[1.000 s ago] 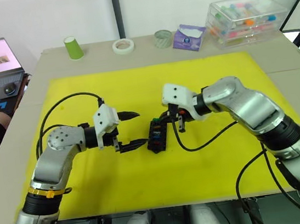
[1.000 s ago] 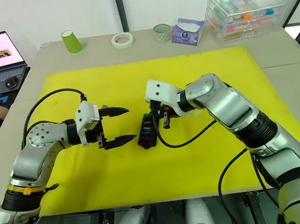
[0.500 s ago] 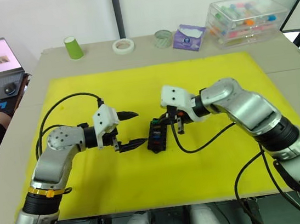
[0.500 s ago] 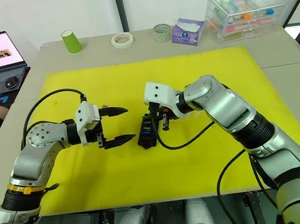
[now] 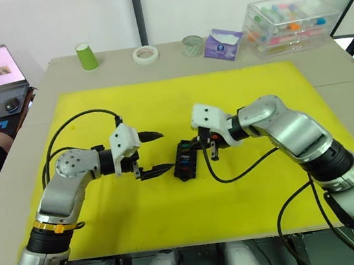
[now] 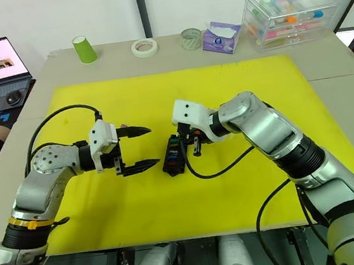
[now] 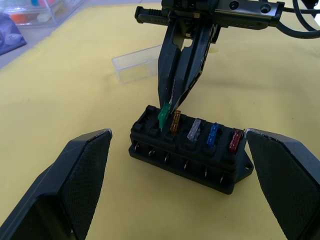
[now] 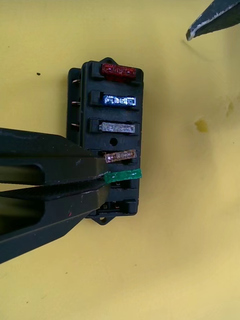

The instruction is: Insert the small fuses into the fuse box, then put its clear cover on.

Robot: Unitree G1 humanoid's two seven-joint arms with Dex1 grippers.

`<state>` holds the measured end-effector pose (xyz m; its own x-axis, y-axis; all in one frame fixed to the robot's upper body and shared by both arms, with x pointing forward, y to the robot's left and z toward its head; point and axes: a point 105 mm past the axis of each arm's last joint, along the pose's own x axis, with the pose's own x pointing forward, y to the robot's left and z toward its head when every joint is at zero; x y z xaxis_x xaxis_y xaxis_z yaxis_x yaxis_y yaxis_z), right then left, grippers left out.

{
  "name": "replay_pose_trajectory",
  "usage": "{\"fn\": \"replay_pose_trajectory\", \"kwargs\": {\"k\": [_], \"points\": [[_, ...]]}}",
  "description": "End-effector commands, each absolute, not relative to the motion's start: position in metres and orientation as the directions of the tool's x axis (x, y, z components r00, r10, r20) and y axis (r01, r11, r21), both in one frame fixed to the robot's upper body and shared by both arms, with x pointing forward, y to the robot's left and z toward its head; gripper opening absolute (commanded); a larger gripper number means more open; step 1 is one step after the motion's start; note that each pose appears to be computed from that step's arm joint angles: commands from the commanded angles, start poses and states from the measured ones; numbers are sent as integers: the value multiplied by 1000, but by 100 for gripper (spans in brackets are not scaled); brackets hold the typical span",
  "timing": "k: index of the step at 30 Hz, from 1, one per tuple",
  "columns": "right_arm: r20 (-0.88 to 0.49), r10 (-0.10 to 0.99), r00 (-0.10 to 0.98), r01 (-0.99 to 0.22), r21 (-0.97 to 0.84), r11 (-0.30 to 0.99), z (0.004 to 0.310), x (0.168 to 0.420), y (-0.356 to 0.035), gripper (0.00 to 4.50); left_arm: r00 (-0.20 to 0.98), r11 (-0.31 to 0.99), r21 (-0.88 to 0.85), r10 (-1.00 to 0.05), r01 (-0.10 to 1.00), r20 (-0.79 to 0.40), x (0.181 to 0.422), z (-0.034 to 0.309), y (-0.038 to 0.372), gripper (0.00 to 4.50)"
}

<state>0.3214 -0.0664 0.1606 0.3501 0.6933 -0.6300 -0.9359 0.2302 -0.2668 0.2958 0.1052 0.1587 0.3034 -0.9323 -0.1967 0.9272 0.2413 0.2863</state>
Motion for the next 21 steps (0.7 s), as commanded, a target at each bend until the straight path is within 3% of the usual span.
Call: {"fn": "replay_pose_trajectory", "kwargs": {"k": [1,21], "points": [[-606,704,370,-928,-282,245,169,322,-66,0,300,230,325,-936,917,-184,296,167,104,449],[-552,762,339,-941,-215,262,184,316,-59,0,299,227,325,-935,918,-191,298,168,106,449]]}}
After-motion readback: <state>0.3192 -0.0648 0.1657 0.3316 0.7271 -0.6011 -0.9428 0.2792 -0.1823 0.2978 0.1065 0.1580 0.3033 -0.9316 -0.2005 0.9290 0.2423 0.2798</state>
